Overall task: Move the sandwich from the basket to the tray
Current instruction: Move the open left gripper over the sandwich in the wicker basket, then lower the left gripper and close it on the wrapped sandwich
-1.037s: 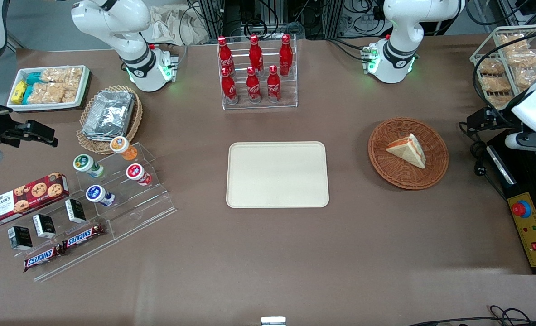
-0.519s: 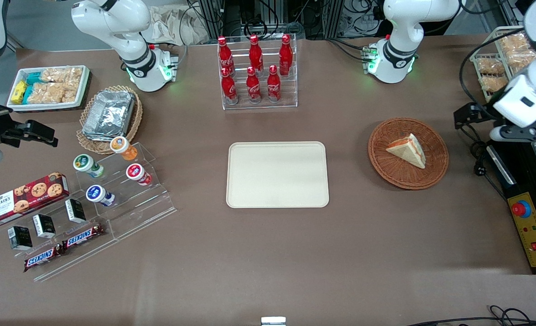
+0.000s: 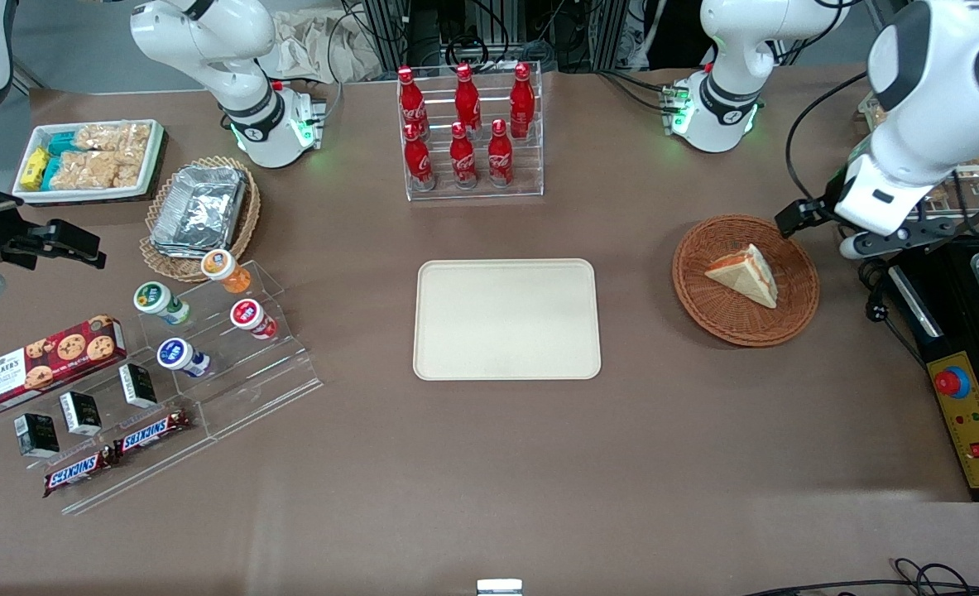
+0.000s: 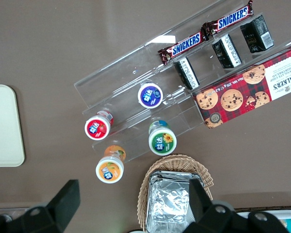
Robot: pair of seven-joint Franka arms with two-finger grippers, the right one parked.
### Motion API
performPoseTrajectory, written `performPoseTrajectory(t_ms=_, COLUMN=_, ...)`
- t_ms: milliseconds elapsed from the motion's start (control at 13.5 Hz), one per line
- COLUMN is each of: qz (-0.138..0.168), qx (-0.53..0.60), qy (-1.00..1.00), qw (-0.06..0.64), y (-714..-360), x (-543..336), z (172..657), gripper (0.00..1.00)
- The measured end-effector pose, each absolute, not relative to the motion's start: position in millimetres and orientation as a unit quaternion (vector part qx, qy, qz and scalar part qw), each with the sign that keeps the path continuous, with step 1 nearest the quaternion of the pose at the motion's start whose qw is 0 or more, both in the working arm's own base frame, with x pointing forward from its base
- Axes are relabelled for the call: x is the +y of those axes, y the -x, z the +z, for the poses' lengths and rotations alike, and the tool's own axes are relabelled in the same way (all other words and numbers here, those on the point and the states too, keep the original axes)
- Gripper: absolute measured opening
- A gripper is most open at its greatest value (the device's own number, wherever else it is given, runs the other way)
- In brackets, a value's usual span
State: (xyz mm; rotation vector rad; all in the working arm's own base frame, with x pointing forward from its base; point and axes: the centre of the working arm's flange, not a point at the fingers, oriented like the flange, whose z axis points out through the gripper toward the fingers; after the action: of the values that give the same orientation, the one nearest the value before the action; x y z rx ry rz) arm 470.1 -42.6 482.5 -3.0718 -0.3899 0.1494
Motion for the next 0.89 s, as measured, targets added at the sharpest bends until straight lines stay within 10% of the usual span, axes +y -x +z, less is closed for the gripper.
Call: performPoseTrajectory(t_ms=889, qz=0.063, qx=-0.301, qy=0.952, qw=-0.001, y=-441.4, x=-38.8, z=355.9, gripper=1.00)
